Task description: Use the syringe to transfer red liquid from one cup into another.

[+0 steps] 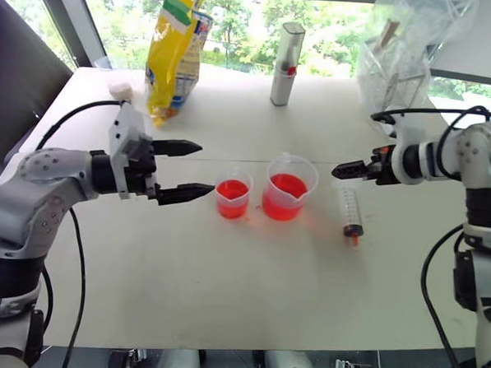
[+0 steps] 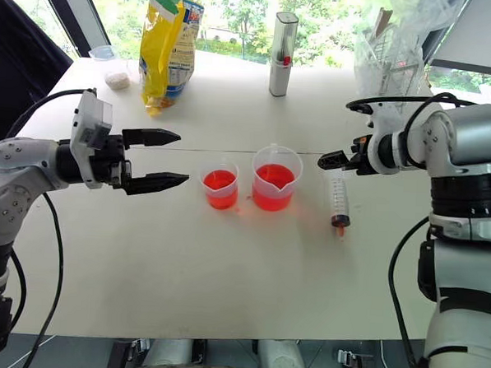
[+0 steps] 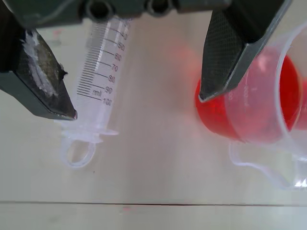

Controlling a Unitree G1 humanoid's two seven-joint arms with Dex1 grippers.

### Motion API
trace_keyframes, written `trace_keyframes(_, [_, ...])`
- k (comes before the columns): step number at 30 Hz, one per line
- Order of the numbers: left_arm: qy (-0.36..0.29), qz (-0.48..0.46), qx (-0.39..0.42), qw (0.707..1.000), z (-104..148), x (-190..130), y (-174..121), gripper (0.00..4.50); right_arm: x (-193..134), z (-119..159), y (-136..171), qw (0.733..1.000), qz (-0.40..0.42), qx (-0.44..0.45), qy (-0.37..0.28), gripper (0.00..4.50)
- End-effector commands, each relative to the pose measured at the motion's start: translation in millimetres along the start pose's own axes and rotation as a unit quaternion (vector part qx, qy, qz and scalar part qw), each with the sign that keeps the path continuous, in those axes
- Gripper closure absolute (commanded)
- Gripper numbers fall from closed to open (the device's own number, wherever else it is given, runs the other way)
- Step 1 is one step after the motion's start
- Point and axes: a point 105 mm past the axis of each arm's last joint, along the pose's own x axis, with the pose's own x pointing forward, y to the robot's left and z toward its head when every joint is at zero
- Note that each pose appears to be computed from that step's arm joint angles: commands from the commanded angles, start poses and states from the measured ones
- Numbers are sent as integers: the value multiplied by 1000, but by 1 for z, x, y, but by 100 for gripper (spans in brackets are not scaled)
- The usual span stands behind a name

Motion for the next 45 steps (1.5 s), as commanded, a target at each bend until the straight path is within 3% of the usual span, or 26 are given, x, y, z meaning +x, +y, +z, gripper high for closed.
trace_keyframes(1, [-9,4,23,1000,8,-1,-3,0,1,5,-3,1000,-25,5,12,6])
trace_keyframes(13, [-14,19,28,999,8,-2,-6,0,33,-19,-11,995,-52,24,76,6])
trace_keyframes(23, [-12,23,29,999,8,-2,-7,0,55,-29,-19,994,-59,25,92,6])
trace_keyframes(26, [-12,24,29,999,8,-2,-6,0,58,-29,-18,994,-58,25,94,89])
trace_keyframes(30, [-11,26,30,999,9,-3,-5,0,59,-29,-17,994,-54,26,95,287])
trace_keyframes(31, [-11,26,30,999,9,-3,-5,0,58,-28,-17,994,-52,27,93,309])
trace_keyframes(33, [-12,27,31,999,11,-3,-4,0,54,-25,-17,995,-51,28,87,310])
trace_keyframes(35, [-16,29,31,999,14,-3,-2,0,43,-12,-16,997,-49,17,58,310])
trace_keyframes(39, [-22,30,30,999,19,-4,3,0,7,50,3,985,-14,-70,-157,310])
trace_keyframes(43, [-33,23,31,999,27,0,8,0,-52,88,47,910,63,-145,-383,310])
trace_keyframes(45, [-37,17,31,999,31,2,11,0,-76,92,66,869,101,-163,-455,310])
